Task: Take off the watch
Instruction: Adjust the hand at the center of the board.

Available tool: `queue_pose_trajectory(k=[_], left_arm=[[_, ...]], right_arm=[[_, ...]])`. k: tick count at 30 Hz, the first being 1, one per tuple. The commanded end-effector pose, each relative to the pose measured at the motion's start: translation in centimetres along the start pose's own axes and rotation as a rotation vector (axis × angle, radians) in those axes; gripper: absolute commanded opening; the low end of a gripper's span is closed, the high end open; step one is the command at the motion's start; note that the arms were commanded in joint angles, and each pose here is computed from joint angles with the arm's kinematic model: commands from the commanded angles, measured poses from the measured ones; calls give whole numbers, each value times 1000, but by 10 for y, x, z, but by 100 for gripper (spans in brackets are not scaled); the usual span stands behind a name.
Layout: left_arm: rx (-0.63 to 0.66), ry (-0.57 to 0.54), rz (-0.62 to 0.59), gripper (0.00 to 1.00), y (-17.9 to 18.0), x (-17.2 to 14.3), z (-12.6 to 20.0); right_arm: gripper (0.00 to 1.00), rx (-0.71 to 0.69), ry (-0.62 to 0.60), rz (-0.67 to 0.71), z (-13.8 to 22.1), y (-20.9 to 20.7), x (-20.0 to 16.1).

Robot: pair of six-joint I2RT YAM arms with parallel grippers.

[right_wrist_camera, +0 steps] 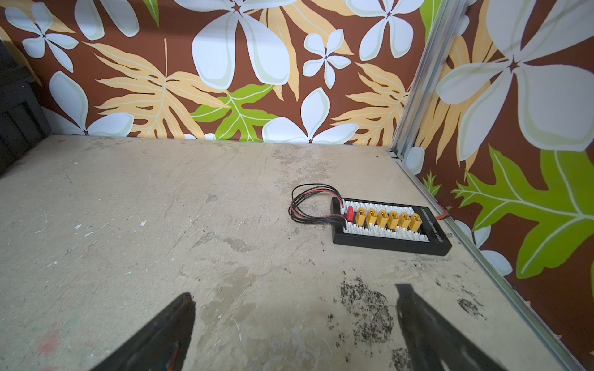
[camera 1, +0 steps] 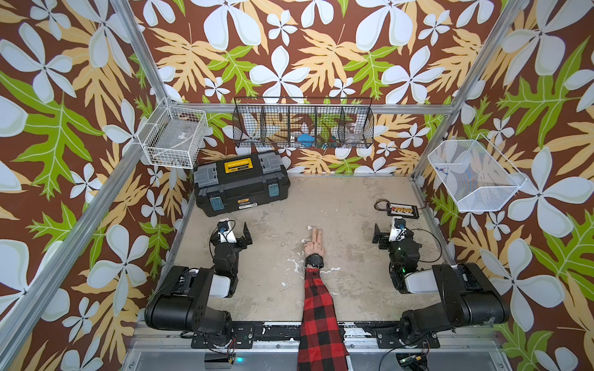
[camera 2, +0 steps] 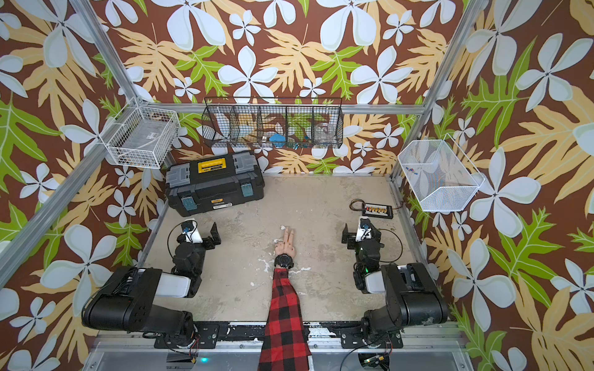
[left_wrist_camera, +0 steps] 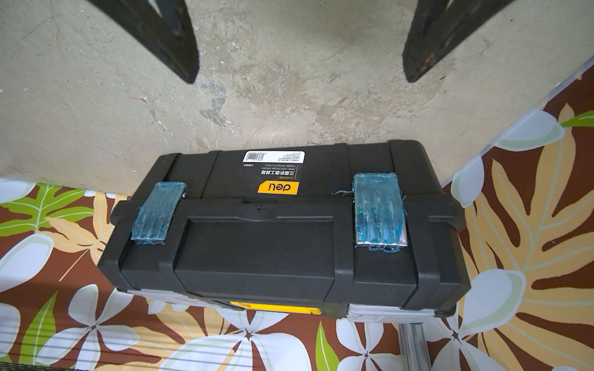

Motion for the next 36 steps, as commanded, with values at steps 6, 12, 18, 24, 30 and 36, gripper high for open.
queue_pose_trajectory(k=[6,12,18,24,30,36], left_arm=[[-1,-17,-3,100,1,2,0],[-2,-15,-4,100,1,2,0],[-27,-14,-18,100,-2,12,-5],[-27,42,-7,99,-5,42,-8],[-110,162,61,94,-35,68,8],[-212,219,154,83,-62,89,41]], right_arm=[[100,5,-10,0,0,0,2],[100,7,-5,-1,-1,0,1],[100,5,-18,0,0,1,6],[100,-69,52,-44,-6,2,34],[95,-13,98,-161,11,8,49],[90,104,277,-305,26,25,52]])
Point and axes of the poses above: each gripper's point midway between its finger pads, its own z axis back along the fingers, its own y axis along the line the jaws close on, x = y × z, the point moved 10 cm from there along z, back along the fingers, and after that the axes turned 12 degrees about -z, right-handed, at the moved point
